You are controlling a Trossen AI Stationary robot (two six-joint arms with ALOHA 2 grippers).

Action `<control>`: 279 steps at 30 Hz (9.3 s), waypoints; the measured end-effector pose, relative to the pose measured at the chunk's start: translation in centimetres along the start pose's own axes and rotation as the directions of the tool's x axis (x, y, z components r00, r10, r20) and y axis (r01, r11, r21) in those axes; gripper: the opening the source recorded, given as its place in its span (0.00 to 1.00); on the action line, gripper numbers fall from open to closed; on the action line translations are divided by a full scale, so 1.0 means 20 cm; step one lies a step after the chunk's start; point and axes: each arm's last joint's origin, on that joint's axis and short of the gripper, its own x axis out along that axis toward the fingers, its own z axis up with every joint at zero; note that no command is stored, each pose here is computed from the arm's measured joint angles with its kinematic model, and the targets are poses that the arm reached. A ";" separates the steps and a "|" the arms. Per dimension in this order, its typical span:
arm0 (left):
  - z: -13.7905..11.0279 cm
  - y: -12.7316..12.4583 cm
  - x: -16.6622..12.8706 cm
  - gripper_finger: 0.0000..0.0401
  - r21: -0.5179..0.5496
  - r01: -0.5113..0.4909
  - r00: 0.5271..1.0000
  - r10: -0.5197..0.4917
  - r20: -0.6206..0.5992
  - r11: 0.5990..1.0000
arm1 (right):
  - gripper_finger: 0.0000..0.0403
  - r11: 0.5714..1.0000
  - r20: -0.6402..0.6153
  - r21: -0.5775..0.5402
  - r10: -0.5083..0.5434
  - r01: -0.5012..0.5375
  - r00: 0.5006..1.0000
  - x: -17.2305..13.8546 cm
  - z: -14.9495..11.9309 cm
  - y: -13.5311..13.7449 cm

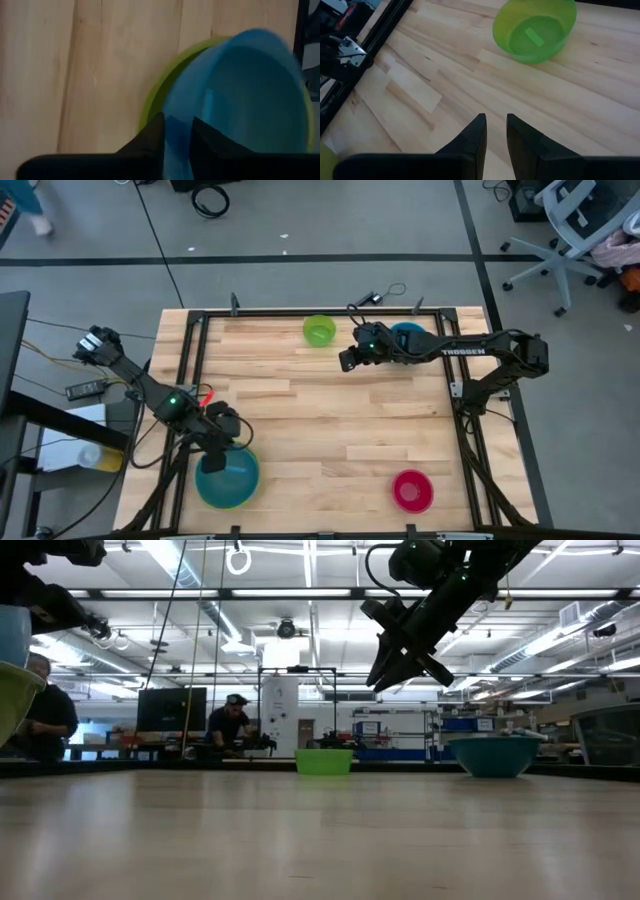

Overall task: Nest bowls inside each other
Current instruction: Stack the light blue bowl on top of the the bottom green bowl, then stack the top blue bowl on top of the the light blue bowl

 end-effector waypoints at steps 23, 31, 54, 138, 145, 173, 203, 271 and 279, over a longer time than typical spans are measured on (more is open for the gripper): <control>0.16 0.05 -0.16 0.64 -0.236 -0.046 0.989 0.077 0.125 0.971 | 0.25 0.911 -0.074 -0.156 -0.395 0.381 0.916 -0.03 -0.07 -0.16; 0.28 0.14 -0.26 0.62 -0.295 -0.170 0.922 0.257 0.288 0.940 | 0.43 0.778 -0.100 -0.239 -0.615 0.581 0.782 -0.03 -0.02 -0.35; 0.46 0.54 -0.32 0.62 -0.710 -0.168 0.796 0.519 0.312 0.684 | 0.06 0.778 -0.251 -0.423 -0.594 0.465 0.765 0.14 -0.11 -0.40; 1.10 1.01 0.10 0.02 -0.556 -0.078 0.688 0.448 0.571 0.827 | 0.29 0.407 0.212 -0.892 -0.006 0.196 0.977 -0.04 -0.19 0.30; 1.07 1.04 -0.09 0.02 -0.516 -0.216 0.729 0.489 0.480 0.829 | 0.36 0.665 0.267 -0.727 0.045 0.170 0.963 -0.17 -0.12 0.30; 0.73 0.97 -0.25 0.00 -0.508 -0.392 0.842 0.521 0.138 0.767 | 0.36 0.977 0.054 -0.104 -0.182 0.187 0.982 -0.31 0.11 -0.09; 0.11 1.36 -0.22 0.61 -0.854 -0.410 0.820 0.539 -0.191 0.321 | 0.37 0.994 -0.113 -0.021 -0.107 0.106 0.988 -0.12 0.07 -0.09; 0.10 1.69 -0.09 0.43 -0.872 -0.346 0.866 0.476 -0.155 0.345 | 0.37 0.991 -0.123 -0.013 -0.133 0.132 0.983 -0.12 0.08 -0.12; 0.15 1.65 -0.06 0.05 -0.843 -0.293 0.904 0.419 -0.089 0.451 | 0.36 0.991 -0.123 -0.016 -0.132 0.132 0.983 -0.12 0.08 -0.12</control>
